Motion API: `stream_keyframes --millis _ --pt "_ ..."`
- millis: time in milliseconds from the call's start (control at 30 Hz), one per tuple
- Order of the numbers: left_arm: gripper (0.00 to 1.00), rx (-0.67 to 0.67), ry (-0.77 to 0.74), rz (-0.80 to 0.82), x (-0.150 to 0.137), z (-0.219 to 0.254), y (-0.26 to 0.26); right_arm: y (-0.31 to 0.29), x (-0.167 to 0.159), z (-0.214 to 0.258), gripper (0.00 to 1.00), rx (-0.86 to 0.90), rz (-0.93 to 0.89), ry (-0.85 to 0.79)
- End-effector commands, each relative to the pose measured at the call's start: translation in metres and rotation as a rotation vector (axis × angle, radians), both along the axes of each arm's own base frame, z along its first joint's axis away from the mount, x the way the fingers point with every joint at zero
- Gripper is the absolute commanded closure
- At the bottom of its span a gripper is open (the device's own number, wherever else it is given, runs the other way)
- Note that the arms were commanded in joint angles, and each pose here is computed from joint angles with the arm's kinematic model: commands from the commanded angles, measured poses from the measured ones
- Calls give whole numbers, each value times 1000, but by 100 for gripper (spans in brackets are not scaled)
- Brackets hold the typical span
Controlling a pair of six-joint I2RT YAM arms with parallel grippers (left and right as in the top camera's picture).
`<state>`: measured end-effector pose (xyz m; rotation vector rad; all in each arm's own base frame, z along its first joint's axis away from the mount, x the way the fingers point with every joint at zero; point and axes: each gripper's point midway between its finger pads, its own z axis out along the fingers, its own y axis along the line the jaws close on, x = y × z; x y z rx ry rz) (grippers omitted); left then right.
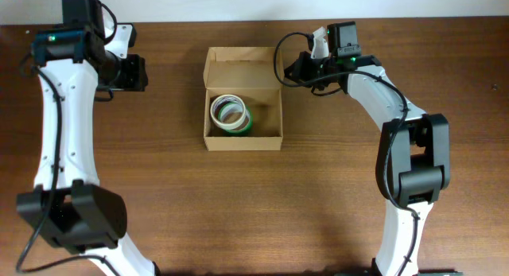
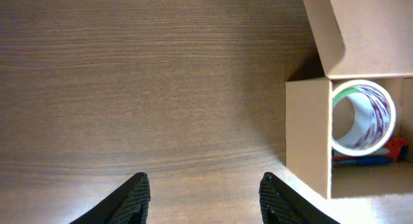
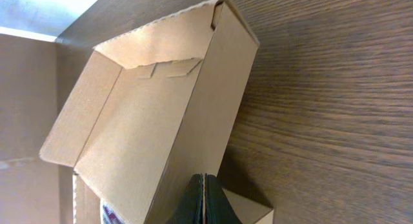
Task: Pack container
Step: 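Move both grippers to the box's raised lid flaps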
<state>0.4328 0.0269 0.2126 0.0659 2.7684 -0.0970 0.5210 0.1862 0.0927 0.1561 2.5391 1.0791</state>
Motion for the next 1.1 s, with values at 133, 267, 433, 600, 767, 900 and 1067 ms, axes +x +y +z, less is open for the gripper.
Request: stream_keyframes --millis 133,267,433,600,767,900,1067 --pt "53 -263 52 -48 27 -42 -41 -11 2 9 96 51 -8 12" --pt "57 -444 109 -58 38 -70 -67 -20 -3 4 96 46 -23 52" --pt "76 -626 192 -45 47 -107 -89 -20 -9 -1 96 40 -22 85" --pt "95 -740 259 -18 51 -138 -101 -20 -13 -4 96 37 -21 111" --pt "98 -802 228 -18 65 -144 -107 -15 -19 -16 96 30 -8 147" --pt "98 -883 206 -1 78 -144 -113 -2 -22 -31 96 27 16 165" --pt "98 -959 199 32 91 -151 -118 10 -19 -42 96 30 34 152"
